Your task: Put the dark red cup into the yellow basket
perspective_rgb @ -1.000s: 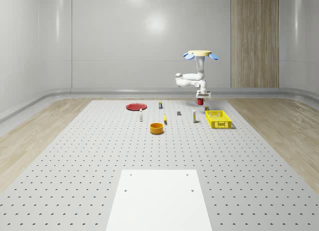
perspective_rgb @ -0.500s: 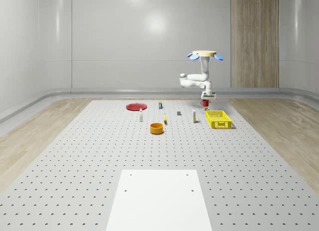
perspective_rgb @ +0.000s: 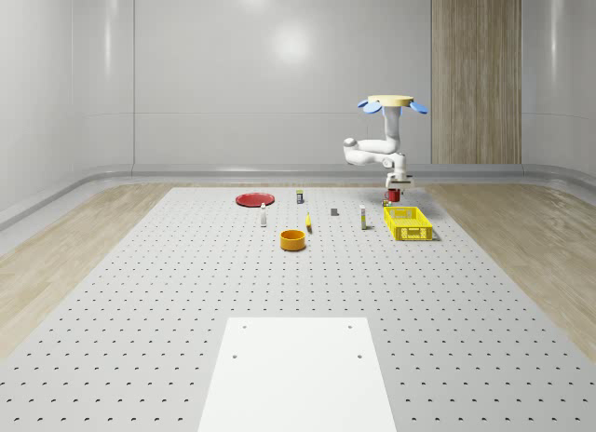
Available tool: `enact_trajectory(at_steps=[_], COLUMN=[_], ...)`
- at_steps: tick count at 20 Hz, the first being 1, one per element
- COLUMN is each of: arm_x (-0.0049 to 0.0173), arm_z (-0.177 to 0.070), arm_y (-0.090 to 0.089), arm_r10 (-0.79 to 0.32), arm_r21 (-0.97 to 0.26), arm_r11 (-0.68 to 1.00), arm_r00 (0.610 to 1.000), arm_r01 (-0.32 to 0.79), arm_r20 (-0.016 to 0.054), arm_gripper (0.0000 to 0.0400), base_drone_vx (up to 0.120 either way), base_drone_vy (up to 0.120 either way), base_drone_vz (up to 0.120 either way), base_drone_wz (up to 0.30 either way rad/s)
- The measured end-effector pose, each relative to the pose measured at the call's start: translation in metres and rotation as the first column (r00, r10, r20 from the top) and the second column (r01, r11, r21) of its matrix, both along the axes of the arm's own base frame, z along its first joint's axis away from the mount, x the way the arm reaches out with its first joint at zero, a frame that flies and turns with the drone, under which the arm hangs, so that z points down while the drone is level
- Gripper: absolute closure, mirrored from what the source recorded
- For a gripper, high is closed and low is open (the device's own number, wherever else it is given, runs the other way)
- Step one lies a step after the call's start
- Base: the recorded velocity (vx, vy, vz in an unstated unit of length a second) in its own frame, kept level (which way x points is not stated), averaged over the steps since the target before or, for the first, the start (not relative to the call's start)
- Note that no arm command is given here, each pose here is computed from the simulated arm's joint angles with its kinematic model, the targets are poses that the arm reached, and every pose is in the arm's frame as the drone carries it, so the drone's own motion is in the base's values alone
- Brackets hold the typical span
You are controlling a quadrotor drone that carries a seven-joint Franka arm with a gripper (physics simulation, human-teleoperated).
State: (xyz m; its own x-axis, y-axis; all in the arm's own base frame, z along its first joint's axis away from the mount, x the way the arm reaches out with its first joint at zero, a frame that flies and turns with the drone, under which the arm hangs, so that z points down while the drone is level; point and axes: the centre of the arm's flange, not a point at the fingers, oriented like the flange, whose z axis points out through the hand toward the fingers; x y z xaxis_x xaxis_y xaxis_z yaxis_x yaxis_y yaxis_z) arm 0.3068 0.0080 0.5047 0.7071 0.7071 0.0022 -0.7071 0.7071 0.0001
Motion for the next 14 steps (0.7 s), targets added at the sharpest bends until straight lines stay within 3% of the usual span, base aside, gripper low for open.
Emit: enact_trajectory(at_steps=[4, 10, 12, 14], arm_x=[0.0, 0.0, 0.0, 0.0], arm_z=[0.0, 0.0, 0.0, 0.0], arm_y=[0.0, 0.0, 0.0, 0.0], arm_r10=[0.0, 0.0, 0.0, 0.0], arm_r21=[0.0, 0.0, 0.0, 0.0], arm_r11=[1.0, 1.0, 1.0, 1.0], arm_r00=[1.0, 1.0, 1.0, 1.0], arm_r01=[0.0, 0.0, 0.0, 0.0], arm_r20=[0.0, 0.0, 0.0, 0.0], arm_gripper=[0.03, 0.03, 0.03, 0.03], base_drone_vx=[0.12, 0.12, 0.12, 0.12], base_drone_vy=[0.1, 0.0, 0.0, 0.0], base_drone_vz=[0.0, 0.0, -0.12, 0.0], base_drone_wz=[0.0, 0.0, 0.0, 0.0])
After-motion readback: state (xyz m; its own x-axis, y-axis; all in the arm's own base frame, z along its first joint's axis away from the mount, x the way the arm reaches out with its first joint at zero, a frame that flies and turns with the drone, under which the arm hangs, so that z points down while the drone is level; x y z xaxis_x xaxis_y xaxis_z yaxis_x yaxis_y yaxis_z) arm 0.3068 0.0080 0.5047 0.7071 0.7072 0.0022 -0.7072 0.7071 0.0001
